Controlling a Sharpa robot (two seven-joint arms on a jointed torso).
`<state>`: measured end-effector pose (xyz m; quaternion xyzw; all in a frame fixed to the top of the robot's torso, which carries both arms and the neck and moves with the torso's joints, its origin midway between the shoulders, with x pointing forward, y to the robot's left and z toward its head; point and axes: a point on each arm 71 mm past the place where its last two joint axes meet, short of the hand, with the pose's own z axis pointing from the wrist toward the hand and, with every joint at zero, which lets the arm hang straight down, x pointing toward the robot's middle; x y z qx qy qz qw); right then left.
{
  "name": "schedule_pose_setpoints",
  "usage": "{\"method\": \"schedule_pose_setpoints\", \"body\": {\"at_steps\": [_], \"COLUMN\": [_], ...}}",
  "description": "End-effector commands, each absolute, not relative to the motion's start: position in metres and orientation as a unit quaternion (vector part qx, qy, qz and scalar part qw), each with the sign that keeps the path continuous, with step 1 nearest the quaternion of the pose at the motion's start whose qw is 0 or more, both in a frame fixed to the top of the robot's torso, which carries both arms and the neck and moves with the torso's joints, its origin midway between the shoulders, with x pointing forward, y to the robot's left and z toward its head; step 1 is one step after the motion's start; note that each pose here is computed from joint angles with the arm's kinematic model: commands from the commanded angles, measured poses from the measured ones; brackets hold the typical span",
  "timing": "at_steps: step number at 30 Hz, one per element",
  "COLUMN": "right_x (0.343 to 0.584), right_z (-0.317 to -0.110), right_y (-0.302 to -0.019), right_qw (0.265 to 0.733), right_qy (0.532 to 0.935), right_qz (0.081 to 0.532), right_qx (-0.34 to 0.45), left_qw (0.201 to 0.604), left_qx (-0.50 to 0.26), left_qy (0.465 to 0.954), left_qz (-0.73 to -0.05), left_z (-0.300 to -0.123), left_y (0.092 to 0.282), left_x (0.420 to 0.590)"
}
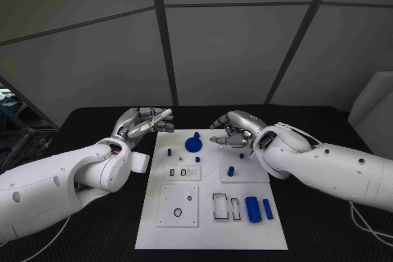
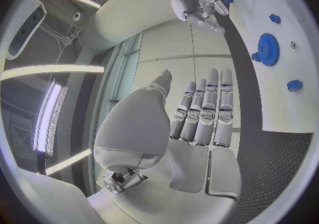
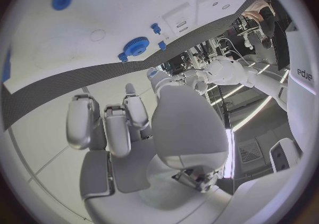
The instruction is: Assemble the parts on the task board
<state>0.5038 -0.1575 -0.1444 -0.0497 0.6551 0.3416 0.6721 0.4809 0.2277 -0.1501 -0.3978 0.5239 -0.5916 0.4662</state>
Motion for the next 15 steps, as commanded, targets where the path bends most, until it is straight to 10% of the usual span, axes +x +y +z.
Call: {"method": "schedule_pose_setpoints", "body": {"at_steps": [1,15], "right_x": [0.499,0.506], "right_z": [-0.139,-0.148], "right_y": [-0.177,-0.265], "right_qw": [0.660,0.656], "right_qy": [0.641,0.661], "right_qz": [0.392,0.362], "right_qx": [-0.020,0.035], "left_qw": [0.465,0.462], "left_qx": [-0.395,-0.396], "left_qy": [0.524,0.526], "left_qz": [-0.595,-0.595], "left_z": [-0.149,-0.152], "left_y": [0.228,0.227], "left_x": [0.481,0.482]}}
